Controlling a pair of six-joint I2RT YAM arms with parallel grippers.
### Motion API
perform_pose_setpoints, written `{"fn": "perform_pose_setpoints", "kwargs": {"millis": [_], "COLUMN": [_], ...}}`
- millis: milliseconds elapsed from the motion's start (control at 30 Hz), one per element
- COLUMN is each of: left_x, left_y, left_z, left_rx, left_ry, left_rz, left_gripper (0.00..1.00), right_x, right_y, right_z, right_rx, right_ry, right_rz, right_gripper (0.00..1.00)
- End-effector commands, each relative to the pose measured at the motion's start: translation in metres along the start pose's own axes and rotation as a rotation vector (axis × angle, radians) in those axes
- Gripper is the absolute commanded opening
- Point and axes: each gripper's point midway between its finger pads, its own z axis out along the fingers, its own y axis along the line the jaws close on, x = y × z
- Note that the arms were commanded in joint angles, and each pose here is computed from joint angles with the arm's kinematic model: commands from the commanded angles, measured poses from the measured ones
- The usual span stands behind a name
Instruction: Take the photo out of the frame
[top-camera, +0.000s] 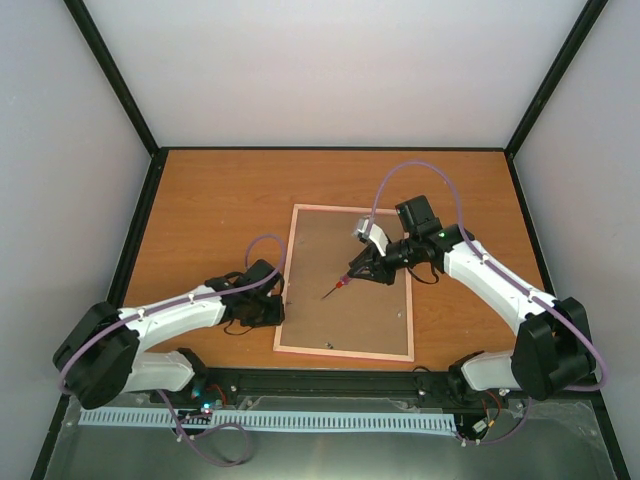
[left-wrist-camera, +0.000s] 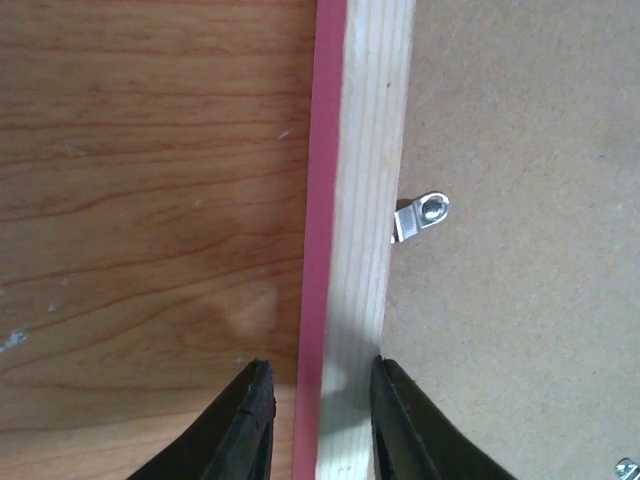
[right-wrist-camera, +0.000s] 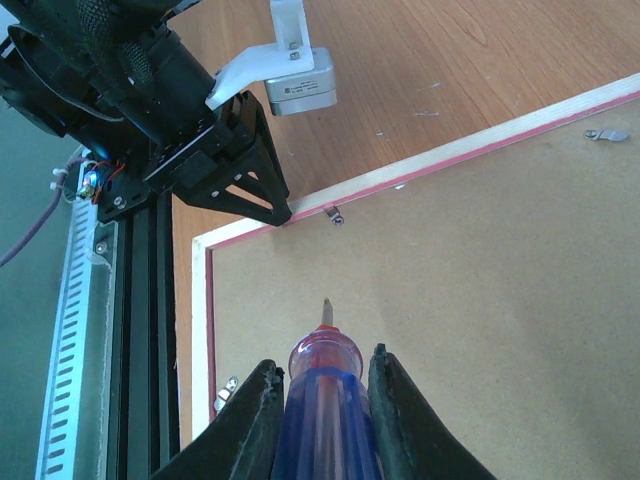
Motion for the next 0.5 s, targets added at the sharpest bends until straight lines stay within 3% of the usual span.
{"fn": "perform_pose_setpoints", "kwargs": {"millis": [0, 467], "left_x": [0.005, -0.003], "left_y": [0.002, 0.003], "left_z": [0.009, 0.023], "left_rx": [-0.003, -0.020], "left_ry": [0.011, -0.018], "left_rz": [-0.004, 0.020], "left_gripper": [0.26, 0.08], "right_x": [-0.004, -0.012], "right_y": [0.001, 0.007], "right_z": [0.001, 0.023], "right_rx": [-0.001, -0.025], "right_ry": [-0.016, 0.042], "right_rz": [-0.033, -0.065], "right_gripper": [0.03, 0.03]}}
